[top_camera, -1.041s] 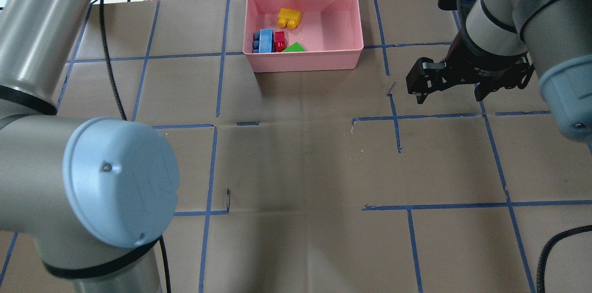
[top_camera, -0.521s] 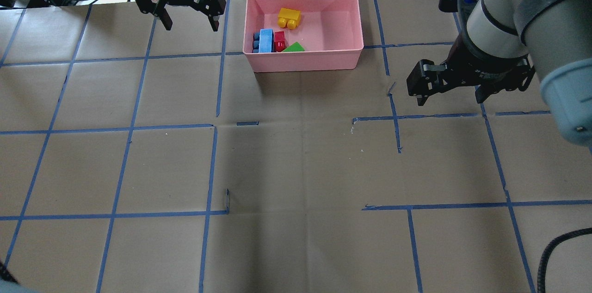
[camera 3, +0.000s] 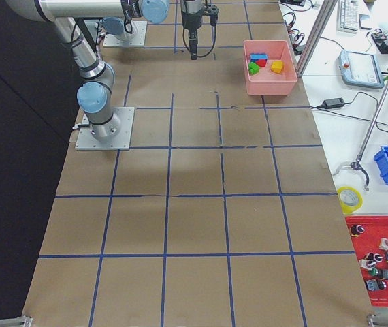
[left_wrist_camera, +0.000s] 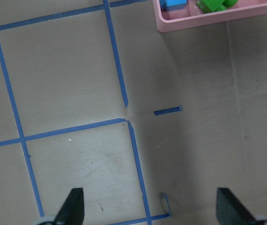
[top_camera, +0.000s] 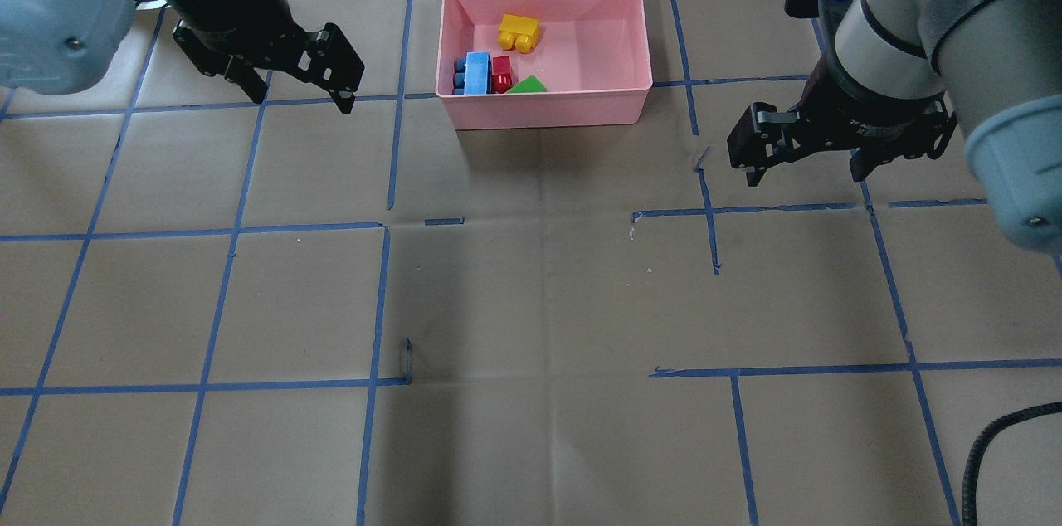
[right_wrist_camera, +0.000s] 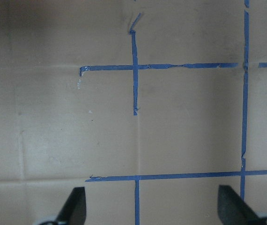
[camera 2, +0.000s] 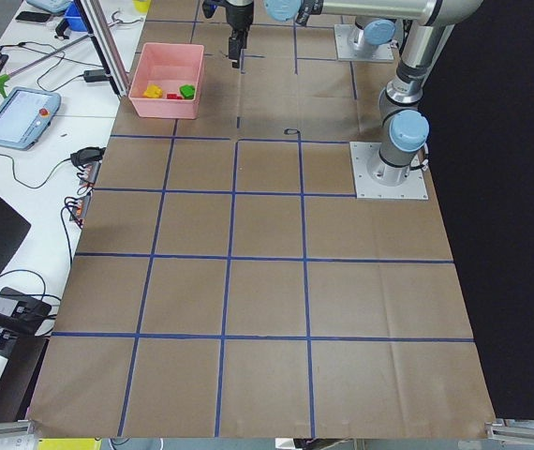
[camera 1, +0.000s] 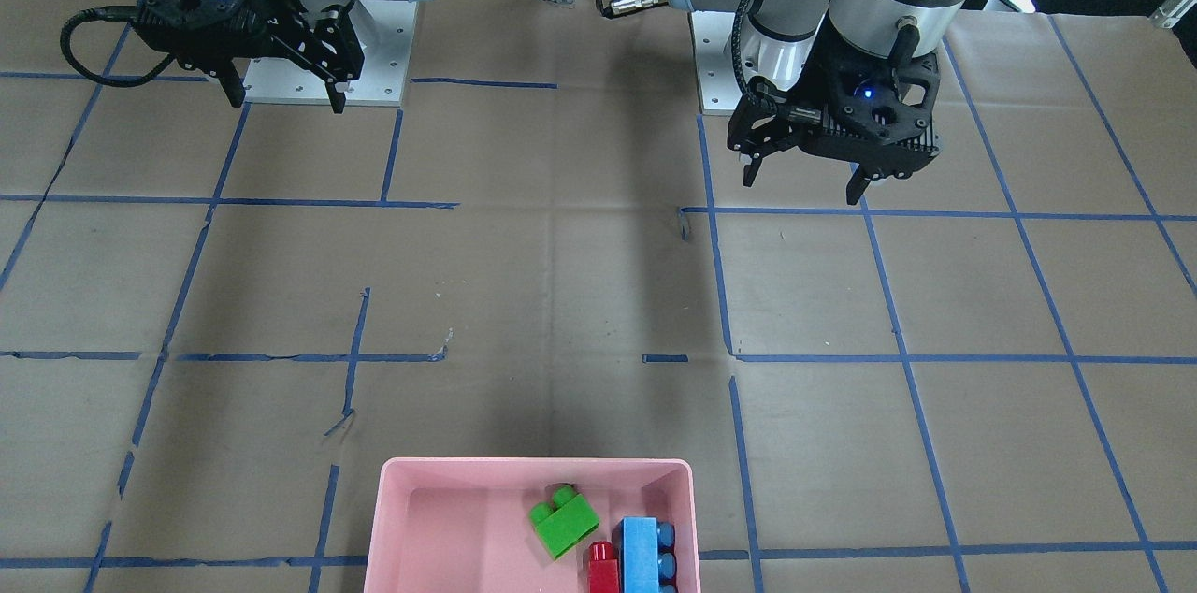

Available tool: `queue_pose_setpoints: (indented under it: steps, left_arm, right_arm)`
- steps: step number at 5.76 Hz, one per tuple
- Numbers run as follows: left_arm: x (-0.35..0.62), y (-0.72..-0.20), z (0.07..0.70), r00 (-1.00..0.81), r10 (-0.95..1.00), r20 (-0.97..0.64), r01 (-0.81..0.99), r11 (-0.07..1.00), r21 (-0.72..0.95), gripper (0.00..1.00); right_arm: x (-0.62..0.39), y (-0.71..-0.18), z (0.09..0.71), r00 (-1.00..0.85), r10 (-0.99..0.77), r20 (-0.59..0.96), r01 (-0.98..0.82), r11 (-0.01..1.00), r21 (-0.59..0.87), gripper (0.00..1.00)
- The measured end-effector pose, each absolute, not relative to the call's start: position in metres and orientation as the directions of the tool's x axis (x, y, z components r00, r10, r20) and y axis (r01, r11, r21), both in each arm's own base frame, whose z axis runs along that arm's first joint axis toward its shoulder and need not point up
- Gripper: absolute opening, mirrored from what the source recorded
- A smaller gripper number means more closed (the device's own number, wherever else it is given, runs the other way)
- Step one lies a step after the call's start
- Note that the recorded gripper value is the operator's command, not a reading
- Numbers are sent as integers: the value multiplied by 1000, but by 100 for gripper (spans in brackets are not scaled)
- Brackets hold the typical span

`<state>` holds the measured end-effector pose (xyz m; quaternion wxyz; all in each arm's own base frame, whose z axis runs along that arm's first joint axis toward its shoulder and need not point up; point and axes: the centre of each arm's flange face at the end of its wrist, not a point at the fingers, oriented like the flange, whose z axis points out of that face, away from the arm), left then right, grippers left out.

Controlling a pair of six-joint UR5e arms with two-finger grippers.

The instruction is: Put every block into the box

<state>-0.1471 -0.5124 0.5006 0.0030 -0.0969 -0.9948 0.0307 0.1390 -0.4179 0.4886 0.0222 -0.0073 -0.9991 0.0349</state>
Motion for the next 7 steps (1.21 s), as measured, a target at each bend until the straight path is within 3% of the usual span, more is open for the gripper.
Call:
queue_pose_setpoints:
  steps: [7]
  left_arm:
    - [-130, -511, 509, -986, 165, 4, 164, 983, -86, 100]
  right_arm:
    - [139, -419, 482, -999, 15, 41, 13, 998, -63, 100]
